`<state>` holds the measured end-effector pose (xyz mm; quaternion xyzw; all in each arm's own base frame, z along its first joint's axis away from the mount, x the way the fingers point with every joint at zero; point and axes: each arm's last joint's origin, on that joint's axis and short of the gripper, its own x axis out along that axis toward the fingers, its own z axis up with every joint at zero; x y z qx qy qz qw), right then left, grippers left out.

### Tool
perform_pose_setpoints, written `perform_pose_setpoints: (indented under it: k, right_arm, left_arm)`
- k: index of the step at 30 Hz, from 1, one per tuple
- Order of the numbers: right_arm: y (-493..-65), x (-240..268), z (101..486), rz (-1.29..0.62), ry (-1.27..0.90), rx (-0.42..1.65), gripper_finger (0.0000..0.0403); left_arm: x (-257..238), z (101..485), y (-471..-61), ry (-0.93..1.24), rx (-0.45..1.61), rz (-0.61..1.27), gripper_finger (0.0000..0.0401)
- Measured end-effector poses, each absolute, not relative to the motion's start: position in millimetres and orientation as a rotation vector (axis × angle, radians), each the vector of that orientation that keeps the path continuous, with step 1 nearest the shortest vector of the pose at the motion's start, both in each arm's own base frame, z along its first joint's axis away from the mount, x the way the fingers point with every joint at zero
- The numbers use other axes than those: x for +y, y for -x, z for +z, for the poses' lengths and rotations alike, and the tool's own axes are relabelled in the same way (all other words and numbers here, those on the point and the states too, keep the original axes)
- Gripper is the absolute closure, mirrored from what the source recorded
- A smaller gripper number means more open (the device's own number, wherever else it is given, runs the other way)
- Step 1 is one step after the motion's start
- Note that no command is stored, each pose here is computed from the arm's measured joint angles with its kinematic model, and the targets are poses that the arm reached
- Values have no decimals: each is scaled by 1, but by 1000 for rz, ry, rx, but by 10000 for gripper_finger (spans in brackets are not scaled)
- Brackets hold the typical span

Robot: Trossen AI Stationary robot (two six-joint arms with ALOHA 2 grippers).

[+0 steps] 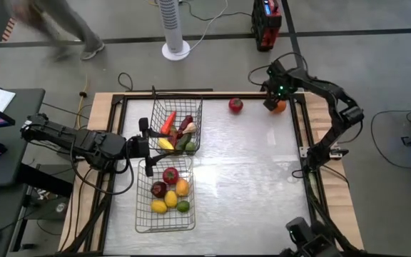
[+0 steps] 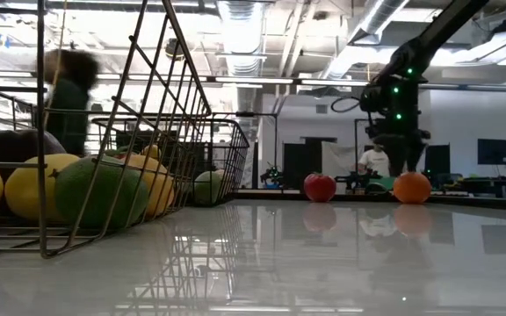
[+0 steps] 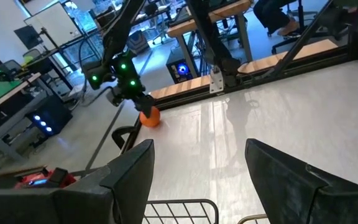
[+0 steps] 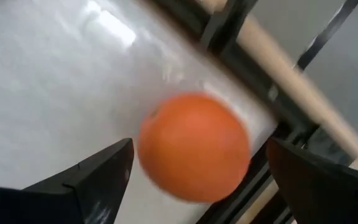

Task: Sort produce into baskets
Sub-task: Put the orange into the gold wire basket

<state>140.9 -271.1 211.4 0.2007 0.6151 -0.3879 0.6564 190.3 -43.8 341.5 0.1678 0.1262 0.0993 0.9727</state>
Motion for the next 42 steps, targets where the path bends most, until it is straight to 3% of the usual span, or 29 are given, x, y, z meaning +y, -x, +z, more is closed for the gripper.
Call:
perform_pose_setpoints:
  k: [8, 24, 42]
  right_arm:
    - [-163, -248, 199, -755, -561, 1425, 27]
    - [-274, -131, 204, -417, -285, 1366, 31]
    - [-340, -23, 284, -205, -59, 1061, 39]
  left_arm:
    - [-44, 341, -190, -334, 255, 201, 159]
    - [-44, 342, -190, -320, 248, 203, 159]
    - [-44, 342, -190, -320, 248, 210, 159]
